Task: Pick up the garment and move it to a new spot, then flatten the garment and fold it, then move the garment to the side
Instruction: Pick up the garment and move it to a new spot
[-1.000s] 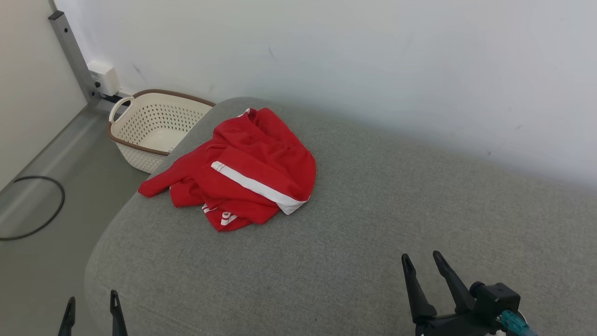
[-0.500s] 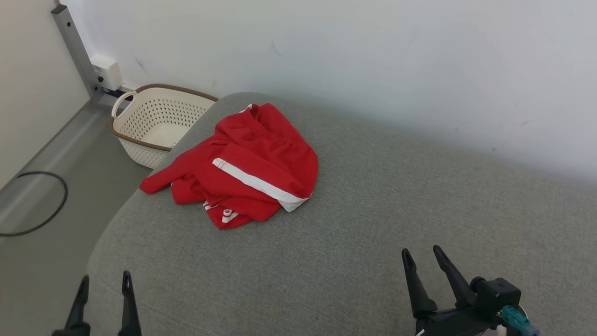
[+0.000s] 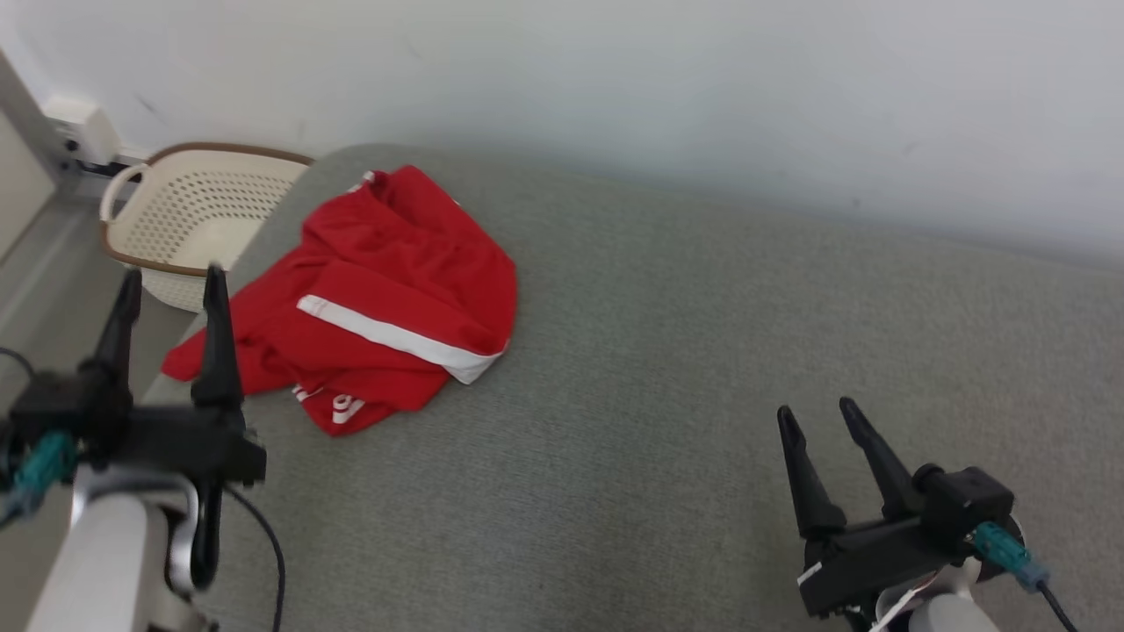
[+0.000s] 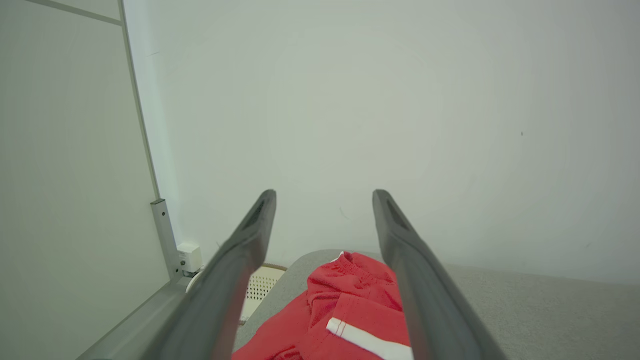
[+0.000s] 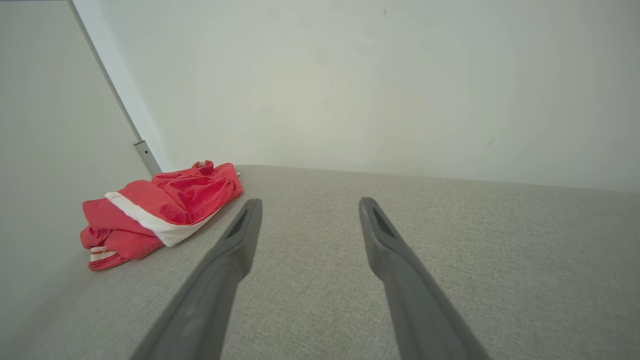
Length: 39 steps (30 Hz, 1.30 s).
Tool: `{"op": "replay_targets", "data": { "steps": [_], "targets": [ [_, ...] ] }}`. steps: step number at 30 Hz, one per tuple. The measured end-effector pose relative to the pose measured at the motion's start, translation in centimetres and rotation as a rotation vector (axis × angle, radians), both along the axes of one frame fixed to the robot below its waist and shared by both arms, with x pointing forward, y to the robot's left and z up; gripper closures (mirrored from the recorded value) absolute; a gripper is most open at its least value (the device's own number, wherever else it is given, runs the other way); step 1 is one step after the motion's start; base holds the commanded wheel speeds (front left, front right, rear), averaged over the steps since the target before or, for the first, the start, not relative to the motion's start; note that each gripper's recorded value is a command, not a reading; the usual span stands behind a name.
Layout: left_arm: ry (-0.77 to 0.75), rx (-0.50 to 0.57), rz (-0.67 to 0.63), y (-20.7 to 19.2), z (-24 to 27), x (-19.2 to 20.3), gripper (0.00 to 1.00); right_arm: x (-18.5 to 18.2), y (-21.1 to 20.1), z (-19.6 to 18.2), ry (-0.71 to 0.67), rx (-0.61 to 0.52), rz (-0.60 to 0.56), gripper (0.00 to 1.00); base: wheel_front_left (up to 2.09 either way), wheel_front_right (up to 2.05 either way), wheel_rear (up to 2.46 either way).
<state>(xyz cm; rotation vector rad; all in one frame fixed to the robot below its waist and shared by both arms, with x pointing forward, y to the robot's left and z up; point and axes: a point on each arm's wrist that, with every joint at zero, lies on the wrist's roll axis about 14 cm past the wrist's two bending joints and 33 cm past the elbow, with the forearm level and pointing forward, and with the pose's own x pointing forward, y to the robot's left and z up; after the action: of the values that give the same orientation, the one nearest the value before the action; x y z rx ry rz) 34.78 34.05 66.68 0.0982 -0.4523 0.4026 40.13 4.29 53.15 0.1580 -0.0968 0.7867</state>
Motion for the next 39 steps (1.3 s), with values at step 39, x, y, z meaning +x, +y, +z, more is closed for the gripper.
{"op": "replay_targets", "data": {
  "steps": [39],
  "targets": [
    [1.008,-0.085,-0.232,-4.5,-19.8,23.6,0.00,5.3,-15.3,-5.2,0.106,-0.031,-0.422,0.00,0.00,0.00,0.00]
  ]
}}
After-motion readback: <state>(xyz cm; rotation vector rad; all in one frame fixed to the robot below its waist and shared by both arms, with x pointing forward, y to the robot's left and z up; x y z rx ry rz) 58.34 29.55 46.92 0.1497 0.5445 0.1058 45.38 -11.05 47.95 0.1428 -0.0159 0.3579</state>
